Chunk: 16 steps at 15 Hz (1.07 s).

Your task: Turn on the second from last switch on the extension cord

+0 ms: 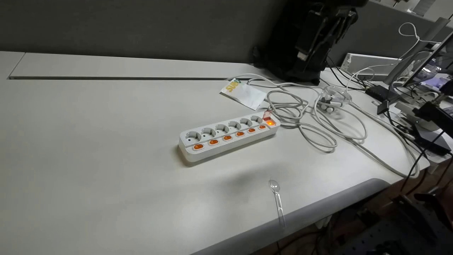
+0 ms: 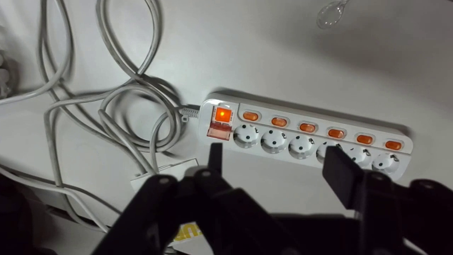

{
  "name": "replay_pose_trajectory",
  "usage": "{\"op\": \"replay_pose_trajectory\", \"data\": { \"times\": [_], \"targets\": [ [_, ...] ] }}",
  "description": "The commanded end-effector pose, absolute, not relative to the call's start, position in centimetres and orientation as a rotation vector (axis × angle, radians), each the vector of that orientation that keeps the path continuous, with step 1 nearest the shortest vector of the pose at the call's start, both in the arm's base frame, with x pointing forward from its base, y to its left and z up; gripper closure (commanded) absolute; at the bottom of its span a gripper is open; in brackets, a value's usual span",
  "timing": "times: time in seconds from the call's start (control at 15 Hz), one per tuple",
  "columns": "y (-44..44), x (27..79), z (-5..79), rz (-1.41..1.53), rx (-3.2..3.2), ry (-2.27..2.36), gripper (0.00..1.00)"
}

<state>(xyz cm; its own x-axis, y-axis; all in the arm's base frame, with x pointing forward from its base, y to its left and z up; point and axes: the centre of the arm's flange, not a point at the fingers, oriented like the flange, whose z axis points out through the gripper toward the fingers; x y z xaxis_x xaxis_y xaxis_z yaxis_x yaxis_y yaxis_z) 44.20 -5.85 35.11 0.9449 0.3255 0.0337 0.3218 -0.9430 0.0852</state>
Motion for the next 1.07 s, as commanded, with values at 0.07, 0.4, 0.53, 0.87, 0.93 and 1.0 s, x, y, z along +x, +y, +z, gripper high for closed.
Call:
{"op": "replay_pose_trajectory", "data": {
  "times": [0.07, 0.4, 0.53, 0.87, 0.93, 1.0],
  "targets": [
    [-5.3, 44.8, 30.8, 0.077, 3.009, 0.477, 0.61],
    [-6.0, 45.5, 26.9, 0.092, 2.996, 0.406, 0.95],
    [-6.5, 45.7, 25.4, 0.065, 2.989, 0.378, 1.00],
    [-7.3, 44.9, 23.7, -0.012, 3.001, 0.376, 0.99],
    [-7.6, 44.9, 23.1, -0.030, 3.003, 0.366, 0.99],
    [-7.8, 45.0, 22.7, -0.040, 3.004, 0.361, 0.99]
  ]
}}
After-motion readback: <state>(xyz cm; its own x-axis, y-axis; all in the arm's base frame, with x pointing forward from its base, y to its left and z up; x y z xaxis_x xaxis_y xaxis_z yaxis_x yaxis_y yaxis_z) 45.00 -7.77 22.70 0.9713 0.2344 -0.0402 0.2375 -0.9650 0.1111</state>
